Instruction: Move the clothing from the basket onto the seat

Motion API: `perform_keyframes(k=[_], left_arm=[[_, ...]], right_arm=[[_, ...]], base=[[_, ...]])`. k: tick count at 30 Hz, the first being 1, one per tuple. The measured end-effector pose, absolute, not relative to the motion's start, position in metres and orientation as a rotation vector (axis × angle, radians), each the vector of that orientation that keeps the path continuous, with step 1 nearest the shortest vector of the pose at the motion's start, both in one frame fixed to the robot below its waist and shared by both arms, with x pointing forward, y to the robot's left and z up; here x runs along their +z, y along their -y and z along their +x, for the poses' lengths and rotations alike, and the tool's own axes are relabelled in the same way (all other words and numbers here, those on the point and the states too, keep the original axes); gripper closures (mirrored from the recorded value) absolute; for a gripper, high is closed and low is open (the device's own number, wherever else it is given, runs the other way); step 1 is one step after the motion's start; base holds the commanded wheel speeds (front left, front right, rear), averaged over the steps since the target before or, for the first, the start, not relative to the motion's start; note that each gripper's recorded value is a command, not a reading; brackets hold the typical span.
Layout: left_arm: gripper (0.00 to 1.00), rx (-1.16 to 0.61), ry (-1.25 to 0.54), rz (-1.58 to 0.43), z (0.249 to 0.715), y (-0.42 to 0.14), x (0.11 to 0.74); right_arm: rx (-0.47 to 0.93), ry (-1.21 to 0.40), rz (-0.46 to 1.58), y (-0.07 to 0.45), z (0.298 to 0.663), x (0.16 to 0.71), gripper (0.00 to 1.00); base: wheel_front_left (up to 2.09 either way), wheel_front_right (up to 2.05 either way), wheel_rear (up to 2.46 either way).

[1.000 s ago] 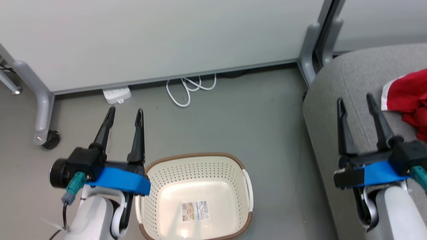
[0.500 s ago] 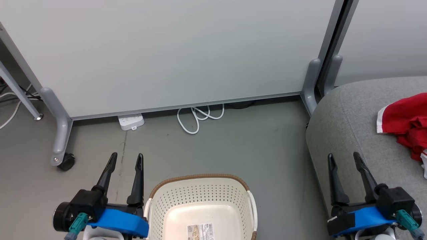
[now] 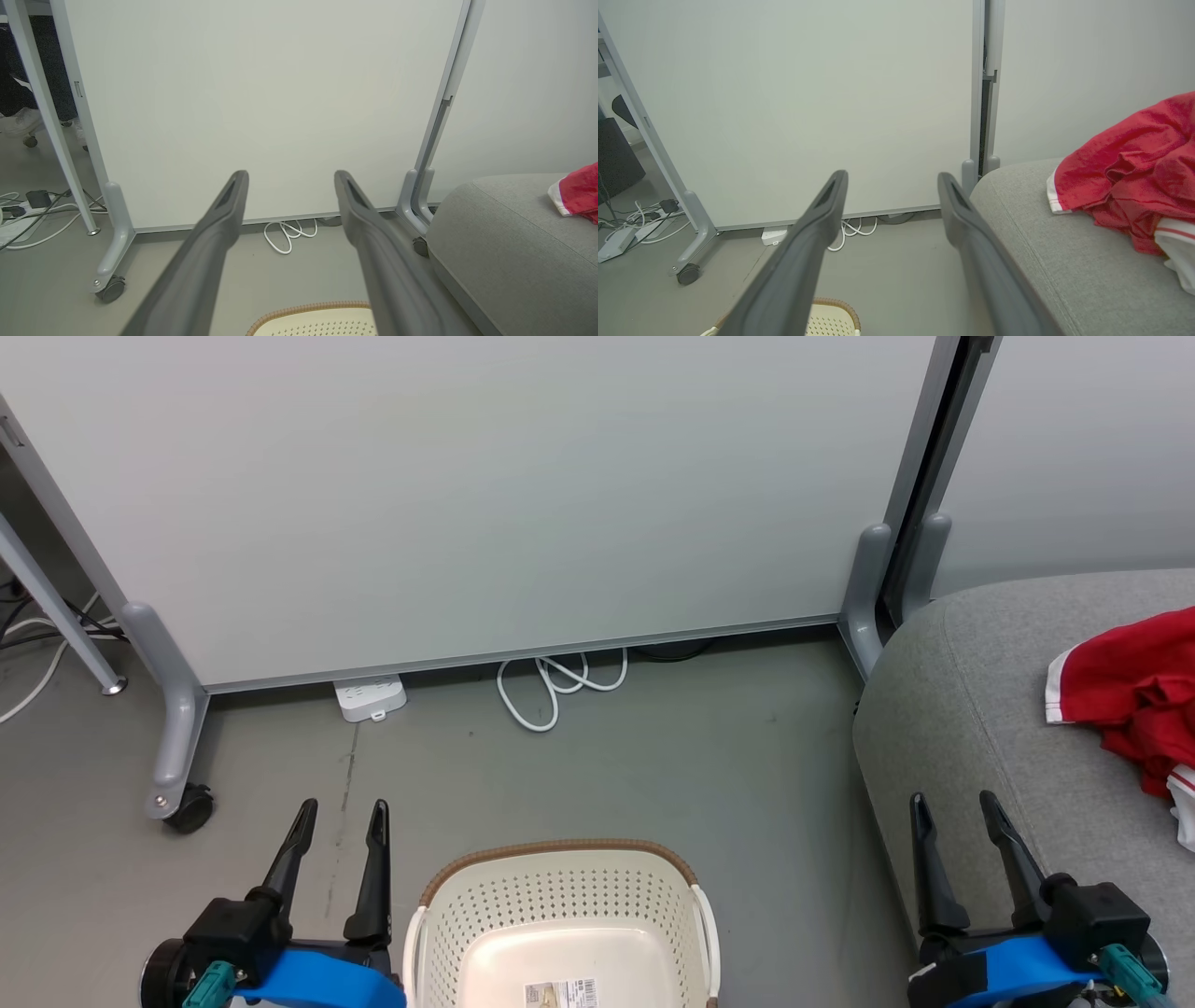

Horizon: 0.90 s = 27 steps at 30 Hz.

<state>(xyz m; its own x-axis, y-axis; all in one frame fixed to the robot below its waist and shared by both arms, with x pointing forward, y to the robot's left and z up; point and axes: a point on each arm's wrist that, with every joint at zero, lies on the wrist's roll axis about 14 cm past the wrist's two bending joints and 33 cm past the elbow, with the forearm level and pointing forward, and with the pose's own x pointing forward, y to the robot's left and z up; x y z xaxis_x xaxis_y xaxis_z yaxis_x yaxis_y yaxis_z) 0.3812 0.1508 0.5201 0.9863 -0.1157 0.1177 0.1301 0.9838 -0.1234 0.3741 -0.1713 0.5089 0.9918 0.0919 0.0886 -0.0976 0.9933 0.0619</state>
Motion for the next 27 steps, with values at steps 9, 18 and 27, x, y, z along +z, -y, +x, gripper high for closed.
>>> perform_keyframes(k=[9, 18, 27], left_arm=[[1.00, -0.111, 0.079, -0.122, 0.376, -0.154, 0.510], [1.00, -0.068, -0.020, -0.231, 0.369, -0.161, 0.484], [1.00, -0.025, -0.034, -0.396, 0.371, -0.170, 0.484]], right_arm=[[0.097, 0.069, 0.071, 0.169, 0.372, 0.503, 1.00], [0.058, -0.011, 0.177, 0.177, 0.367, 0.483, 1.00], [0.016, -0.030, 0.345, 0.183, 0.367, 0.481, 1.00]], base=[[0.00, 0.00, 0.00], [0.00, 0.00, 0.00], [0.00, 0.00, 0.00]])
